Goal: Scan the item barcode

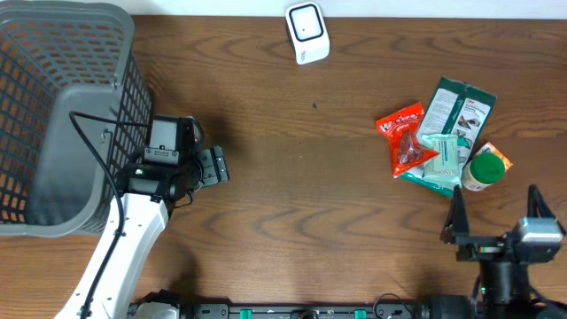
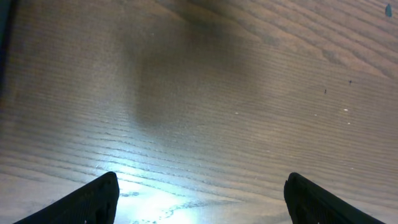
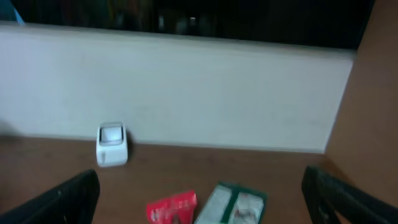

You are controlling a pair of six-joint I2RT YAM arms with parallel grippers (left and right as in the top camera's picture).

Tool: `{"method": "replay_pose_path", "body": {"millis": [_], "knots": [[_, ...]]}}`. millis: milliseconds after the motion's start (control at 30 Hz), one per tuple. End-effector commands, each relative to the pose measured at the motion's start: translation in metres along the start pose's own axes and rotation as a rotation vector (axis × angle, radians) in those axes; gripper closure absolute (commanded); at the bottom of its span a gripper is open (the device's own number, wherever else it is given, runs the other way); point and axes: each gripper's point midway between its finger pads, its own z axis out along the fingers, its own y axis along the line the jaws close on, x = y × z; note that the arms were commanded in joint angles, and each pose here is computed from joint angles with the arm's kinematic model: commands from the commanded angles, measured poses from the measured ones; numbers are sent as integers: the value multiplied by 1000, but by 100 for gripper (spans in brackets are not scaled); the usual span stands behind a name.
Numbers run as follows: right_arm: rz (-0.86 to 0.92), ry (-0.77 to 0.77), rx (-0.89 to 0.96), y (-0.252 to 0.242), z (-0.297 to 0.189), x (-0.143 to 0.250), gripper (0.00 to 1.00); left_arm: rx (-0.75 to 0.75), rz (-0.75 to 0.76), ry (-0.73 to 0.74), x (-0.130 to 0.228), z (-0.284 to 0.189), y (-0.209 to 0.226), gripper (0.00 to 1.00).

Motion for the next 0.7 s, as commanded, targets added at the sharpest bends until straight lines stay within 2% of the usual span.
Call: {"method": "replay_pose_path", "body": {"millis": [0,367,467,667], "knots": [[9,-69,3,1,2,10,1,-17,0,2,1,1,4,15],[54,-435,-9,3,17,-6,1,-17,0,3,1,1,4,15],[52,-455,-15,5,22,7,1,-17,0,2,1,1,4,15],[49,-377,-44,12,38,54,1,-17,0,3,1,1,4,15]]}}
